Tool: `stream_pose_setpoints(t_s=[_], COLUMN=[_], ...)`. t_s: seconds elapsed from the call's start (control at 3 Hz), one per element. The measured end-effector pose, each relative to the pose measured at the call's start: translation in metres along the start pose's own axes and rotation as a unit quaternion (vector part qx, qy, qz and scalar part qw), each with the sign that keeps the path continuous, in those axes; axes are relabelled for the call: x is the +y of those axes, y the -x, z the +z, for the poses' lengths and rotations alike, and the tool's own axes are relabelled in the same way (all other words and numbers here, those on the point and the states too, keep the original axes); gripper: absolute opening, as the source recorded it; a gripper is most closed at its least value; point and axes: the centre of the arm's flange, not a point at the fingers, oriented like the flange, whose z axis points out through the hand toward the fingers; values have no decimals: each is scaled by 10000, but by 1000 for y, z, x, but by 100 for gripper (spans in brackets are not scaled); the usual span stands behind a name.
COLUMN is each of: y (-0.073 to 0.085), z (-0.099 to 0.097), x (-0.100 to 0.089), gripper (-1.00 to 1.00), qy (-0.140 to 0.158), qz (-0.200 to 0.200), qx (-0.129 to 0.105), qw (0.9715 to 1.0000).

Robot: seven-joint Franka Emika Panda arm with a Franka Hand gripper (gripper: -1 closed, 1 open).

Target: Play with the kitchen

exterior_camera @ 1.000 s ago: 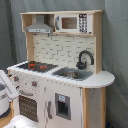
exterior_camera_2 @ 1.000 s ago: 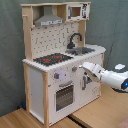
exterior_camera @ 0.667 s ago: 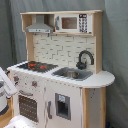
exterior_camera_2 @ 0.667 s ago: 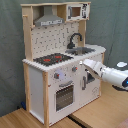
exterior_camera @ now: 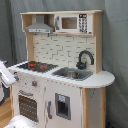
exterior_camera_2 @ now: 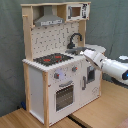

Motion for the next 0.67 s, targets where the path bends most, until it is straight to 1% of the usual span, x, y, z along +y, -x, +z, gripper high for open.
stream_pose_setpoints(t_s=[0.33, 0.67], y=[-10, -16], z=[1, 4], x=[14, 22], gripper=[100, 100], qy=[99, 156], qz=[-209, -392], qx=[-240, -560], qw=[9994, 9975])
